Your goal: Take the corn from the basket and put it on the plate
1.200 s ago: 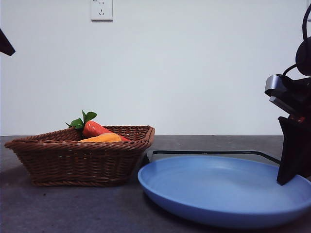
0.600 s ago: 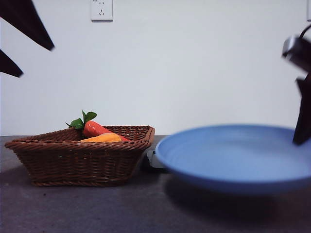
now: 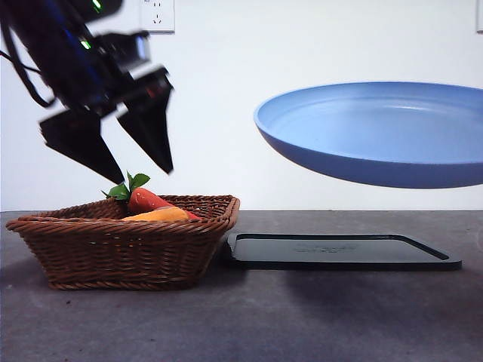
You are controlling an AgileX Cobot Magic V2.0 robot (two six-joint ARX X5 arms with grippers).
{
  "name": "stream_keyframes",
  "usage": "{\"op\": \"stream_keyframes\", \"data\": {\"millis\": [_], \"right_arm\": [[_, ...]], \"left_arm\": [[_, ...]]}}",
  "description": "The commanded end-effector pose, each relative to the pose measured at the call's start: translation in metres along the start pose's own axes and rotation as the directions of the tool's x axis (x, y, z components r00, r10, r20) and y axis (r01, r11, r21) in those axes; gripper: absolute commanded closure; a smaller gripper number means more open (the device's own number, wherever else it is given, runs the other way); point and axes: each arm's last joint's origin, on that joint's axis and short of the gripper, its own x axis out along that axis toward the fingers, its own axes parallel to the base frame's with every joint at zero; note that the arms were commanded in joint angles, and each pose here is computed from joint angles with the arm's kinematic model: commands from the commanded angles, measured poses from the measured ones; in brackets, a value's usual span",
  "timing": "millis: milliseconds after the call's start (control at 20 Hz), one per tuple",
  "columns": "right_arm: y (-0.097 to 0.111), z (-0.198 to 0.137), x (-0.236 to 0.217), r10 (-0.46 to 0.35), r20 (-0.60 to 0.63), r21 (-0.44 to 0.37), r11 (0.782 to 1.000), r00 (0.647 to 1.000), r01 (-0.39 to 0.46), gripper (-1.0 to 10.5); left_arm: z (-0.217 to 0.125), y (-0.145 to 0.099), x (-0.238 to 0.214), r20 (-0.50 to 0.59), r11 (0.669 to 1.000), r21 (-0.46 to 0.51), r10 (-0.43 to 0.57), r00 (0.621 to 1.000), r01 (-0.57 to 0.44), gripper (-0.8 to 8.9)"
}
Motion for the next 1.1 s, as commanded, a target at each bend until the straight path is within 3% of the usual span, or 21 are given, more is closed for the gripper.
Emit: {"op": "stream_keyframes", "data": {"millis": [50,500,750,1100], "right_arm": [[0.002,0.004,-0.003,0.01,0.02,0.013,1.0,1.0,-0.011,9.5],[0.002,0.005,-0.003,0.011,0.032,0.014,1.0,0.999,-0.011,9.5],[0.002,0.006,-0.003,0.012,0.04,0.012,1.0,0.999,-0.012,9.5],[0.001,0.007,-0.001,-0.008,0.032,0.046,0.999,0.999,0.006,9.5]], "left_arm": [[0.013,-0.002,0.021,-0.026,0.999,0.043,0.011,1.0,-0.01,3.85],[0.009,0.0,0.076,-0.128,0.996,0.081,0.049,0.99,-0.039,3.9],[0.009,-0.004,0.077,-0.123,0.996,0.089,0.043,0.991,-0.033,5.58],[0.016,-0.006,0.072,-0.115,0.999,0.048,0.016,0.993,-0.011,5.95]]}}
